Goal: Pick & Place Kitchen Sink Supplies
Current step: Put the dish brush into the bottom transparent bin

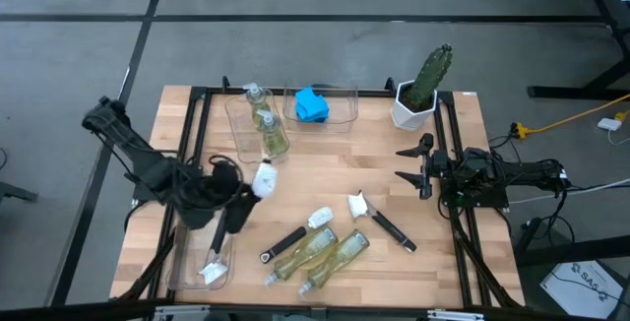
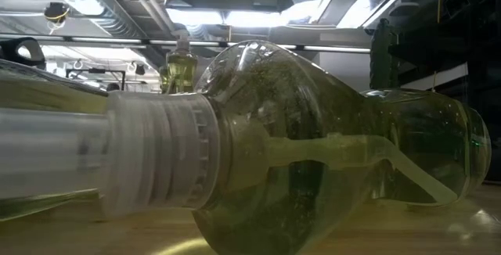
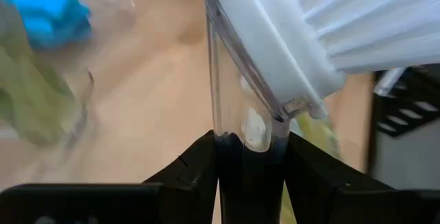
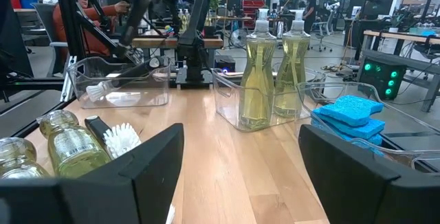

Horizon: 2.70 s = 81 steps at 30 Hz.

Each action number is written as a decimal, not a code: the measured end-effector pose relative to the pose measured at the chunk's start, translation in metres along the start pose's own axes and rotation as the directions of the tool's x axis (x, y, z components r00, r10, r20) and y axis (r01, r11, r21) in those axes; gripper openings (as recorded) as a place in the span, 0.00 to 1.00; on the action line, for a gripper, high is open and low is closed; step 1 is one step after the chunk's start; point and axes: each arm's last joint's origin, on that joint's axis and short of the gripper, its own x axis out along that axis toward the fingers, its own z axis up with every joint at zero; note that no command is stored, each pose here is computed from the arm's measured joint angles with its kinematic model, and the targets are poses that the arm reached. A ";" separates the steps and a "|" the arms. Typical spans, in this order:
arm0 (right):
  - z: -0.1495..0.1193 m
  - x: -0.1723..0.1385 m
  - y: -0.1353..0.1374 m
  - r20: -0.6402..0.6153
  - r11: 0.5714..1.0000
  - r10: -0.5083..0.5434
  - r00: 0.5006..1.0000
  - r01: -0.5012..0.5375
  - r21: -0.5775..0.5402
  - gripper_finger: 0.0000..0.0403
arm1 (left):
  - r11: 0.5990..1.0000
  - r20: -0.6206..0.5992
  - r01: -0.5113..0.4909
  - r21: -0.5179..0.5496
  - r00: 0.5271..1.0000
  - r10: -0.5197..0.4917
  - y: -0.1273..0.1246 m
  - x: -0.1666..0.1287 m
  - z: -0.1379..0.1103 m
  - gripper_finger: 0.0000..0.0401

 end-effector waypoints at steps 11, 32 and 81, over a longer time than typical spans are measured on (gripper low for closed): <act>0.000 0.000 0.000 0.000 1.000 0.000 1.000 0.000 0.000 0.71 | 0.930 -0.305 -0.252 -0.269 0.938 0.166 0.018 -0.032 -0.050 0.31; 0.000 0.000 0.000 0.000 1.000 0.000 1.000 0.000 0.000 0.71 | 0.860 -0.258 -0.441 -0.257 0.889 0.379 -0.015 0.008 -0.143 0.31; 0.000 0.000 0.000 0.000 1.000 0.000 1.000 0.000 0.000 0.71 | 0.828 -0.407 -0.550 -0.107 0.784 0.468 -0.030 -0.011 -0.134 0.62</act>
